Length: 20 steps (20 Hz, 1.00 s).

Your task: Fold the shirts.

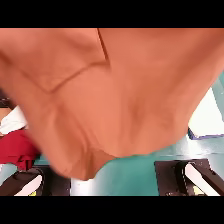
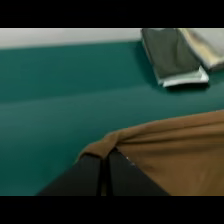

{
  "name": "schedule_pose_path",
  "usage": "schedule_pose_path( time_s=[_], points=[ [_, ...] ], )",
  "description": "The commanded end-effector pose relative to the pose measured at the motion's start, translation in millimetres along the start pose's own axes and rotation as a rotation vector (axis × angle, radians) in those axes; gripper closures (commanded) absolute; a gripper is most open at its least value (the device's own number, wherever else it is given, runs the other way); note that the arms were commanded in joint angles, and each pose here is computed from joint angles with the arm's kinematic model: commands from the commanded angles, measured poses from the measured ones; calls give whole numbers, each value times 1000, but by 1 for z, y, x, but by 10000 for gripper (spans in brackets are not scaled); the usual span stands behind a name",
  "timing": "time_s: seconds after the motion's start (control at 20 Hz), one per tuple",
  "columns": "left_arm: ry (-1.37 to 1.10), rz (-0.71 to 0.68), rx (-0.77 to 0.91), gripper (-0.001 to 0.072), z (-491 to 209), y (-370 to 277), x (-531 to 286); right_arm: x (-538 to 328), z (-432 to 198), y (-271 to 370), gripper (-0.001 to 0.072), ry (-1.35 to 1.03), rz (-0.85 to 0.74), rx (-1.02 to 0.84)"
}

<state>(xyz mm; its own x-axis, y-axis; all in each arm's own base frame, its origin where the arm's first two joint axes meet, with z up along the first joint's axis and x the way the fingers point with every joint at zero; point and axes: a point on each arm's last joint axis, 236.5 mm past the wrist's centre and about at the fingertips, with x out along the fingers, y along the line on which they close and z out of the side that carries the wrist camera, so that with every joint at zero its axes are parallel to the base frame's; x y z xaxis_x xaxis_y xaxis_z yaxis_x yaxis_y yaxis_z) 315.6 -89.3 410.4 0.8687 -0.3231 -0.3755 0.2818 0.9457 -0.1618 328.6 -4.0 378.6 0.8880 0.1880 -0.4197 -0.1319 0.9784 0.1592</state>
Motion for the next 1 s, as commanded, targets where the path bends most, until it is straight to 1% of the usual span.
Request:
schedule_pose_path(
  time_s=[0.0, 0.15, 0.25, 0.35, 0.5, 0.65, 0.7, 0.8, 0.95],
  points=[
    [348, 26, -40, 684, -93, 34, 112, 95, -97, -13, 695, 367, 79, 92],
    [514, 52, -102, 684, -170, 62, 195, 167, -193, -27, 695, 673, 19, 78],
    [579, 63, -110, 684, -211, 78, 242, 206, -232, -30, 695, 767, 11, 61],
    [603, 69, -113, 684, -234, 89, 278, 242, -243, -36, 695, 775, 10, 66],
    [619, 71, -99, 685, -252, 99, 311, 283, -234, -47, 694, 751, 5, 64],
    [635, 56, -63, 684, -256, 100, 315, 300, -215, -51, 695, 717, 5, 47],
    [683, 39, -37, 684, -264, 98, 308, 297, -214, -51, 694, 728, 14, 30],
    [835, 11, -20, 684, -292, 93, 284, 283, -228, -48, 695, 786, 37, -6],
    [988, -2, -46, 685, -334, 90, 263, 256, -271, -55, 695, 896, 6, -13]
  ],
)
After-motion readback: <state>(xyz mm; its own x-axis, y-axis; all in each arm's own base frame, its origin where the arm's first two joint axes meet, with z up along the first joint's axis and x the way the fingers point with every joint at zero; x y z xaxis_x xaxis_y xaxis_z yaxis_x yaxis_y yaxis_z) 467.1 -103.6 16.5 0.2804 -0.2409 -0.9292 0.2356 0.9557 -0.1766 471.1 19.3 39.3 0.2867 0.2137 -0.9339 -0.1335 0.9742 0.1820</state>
